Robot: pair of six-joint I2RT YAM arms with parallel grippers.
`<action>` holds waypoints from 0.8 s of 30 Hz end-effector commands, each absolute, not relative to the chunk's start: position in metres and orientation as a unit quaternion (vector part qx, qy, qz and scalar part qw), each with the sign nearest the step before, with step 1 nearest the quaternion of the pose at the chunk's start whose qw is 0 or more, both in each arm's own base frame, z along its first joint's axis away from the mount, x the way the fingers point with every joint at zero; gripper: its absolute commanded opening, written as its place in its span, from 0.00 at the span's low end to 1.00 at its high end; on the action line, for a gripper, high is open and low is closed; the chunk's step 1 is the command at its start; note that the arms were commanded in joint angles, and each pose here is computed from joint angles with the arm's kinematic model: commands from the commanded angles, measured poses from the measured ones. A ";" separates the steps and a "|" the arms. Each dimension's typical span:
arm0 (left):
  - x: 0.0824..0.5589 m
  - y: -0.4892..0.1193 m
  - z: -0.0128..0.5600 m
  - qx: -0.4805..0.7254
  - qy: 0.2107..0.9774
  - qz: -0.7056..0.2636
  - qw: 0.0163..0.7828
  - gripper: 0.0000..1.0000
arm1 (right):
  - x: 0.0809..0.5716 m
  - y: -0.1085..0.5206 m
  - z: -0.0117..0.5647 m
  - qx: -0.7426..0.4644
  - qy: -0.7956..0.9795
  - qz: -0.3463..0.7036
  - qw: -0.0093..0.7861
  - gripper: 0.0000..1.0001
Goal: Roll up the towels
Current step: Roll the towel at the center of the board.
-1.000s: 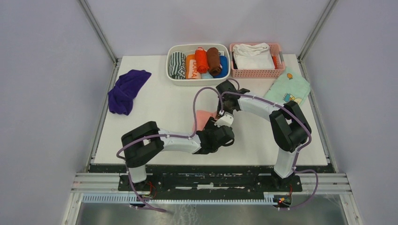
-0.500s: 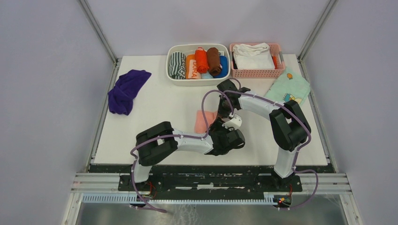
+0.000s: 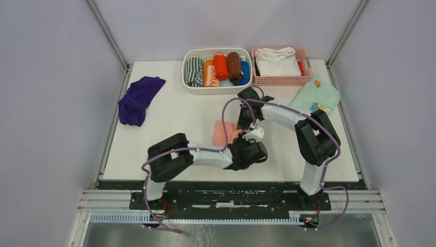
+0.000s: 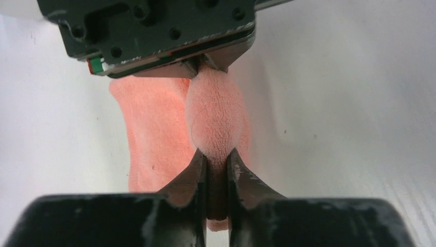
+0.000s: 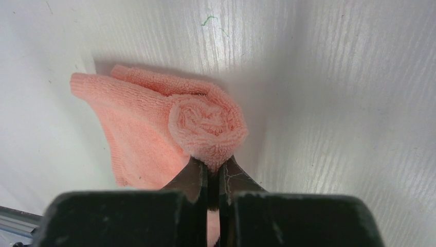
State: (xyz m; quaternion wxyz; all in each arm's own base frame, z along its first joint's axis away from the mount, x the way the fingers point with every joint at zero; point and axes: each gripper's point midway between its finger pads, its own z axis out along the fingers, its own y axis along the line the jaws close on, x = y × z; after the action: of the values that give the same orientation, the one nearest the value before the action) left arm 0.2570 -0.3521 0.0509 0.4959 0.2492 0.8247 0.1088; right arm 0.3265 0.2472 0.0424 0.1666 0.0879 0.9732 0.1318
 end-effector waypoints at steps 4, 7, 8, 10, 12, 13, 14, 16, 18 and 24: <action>0.259 -0.329 0.056 0.198 0.853 0.031 0.481 0.03 | 0.334 0.267 0.060 0.083 0.960 0.185 0.191 0.07; 0.261 -0.319 0.055 0.174 0.866 -0.022 0.467 0.03 | 0.335 0.272 0.063 0.076 0.955 0.210 0.195 0.13; 0.261 -0.316 0.052 0.166 0.872 -0.044 0.458 0.03 | 0.336 0.274 0.065 0.073 0.953 0.219 0.198 0.17; 0.263 -0.310 0.049 0.140 0.883 -0.104 0.435 0.03 | 0.338 0.276 0.071 0.066 0.949 0.235 0.202 0.24; 0.262 -0.300 0.043 0.112 0.889 -0.165 0.413 0.03 | 0.341 0.279 0.076 0.059 0.942 0.256 0.210 0.30; 0.265 -0.299 0.047 0.092 0.886 -0.198 0.408 0.03 | 0.343 0.281 0.079 0.057 0.936 0.269 0.218 0.33; 0.263 -0.290 0.041 0.075 0.889 -0.219 0.395 0.03 | 0.344 0.284 0.083 0.055 0.930 0.290 0.221 0.36; 0.264 -0.280 0.040 0.038 0.887 -0.262 0.379 0.03 | 0.348 0.286 0.089 0.058 0.917 0.323 0.227 0.41; 0.266 -0.272 0.039 0.009 0.883 -0.293 0.366 0.03 | 0.348 0.290 0.093 0.054 0.908 0.352 0.222 0.48; 0.269 -0.254 0.025 -0.070 0.873 -0.366 0.315 0.03 | 0.350 0.303 0.091 0.050 0.884 0.413 0.214 0.60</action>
State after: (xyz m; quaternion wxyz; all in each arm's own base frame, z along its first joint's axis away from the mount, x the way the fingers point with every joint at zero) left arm 0.2823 -0.2584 0.0409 0.3819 -0.0118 0.8728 -0.3037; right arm 0.3399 0.2860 0.0667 0.1884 0.0674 0.9186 0.3408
